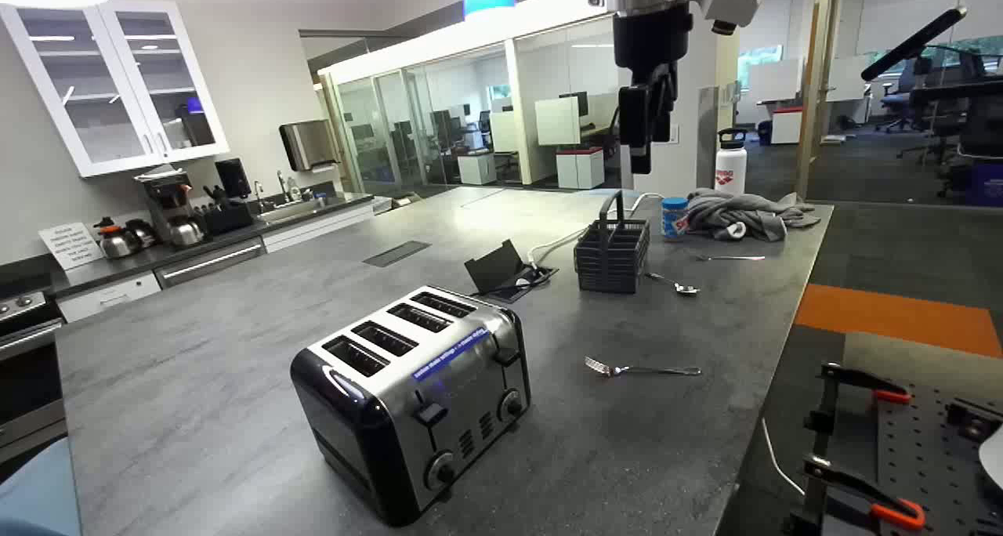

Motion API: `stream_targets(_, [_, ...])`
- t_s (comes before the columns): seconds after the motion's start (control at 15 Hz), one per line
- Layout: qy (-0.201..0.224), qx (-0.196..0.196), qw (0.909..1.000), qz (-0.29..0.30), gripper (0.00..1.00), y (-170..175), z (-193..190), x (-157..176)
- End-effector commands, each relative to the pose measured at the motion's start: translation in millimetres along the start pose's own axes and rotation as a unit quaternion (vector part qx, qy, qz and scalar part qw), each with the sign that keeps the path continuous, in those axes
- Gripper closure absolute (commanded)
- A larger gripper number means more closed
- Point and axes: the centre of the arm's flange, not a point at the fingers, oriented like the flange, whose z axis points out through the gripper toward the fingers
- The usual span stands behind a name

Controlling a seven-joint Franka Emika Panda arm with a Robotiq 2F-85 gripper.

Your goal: Turn on the toaster

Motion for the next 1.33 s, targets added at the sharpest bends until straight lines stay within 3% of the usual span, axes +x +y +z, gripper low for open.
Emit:
stream_targets(0.0, [0.000,0.000,1.0000,0.000,0.00,0,0,0])
stream_targets(0.4, [0.002,0.005,1.0000,0.003,0.00,-7,2,1])
stream_targets(0.8, [0.012,0.051,0.9939,0.097,0.00,-83,23,18])
stream_targets(1.07, [0.046,0.063,0.9906,0.112,0.00,-132,64,43])
stream_targets(1.27, [0.061,0.069,0.9881,0.123,0.00,-145,105,63])
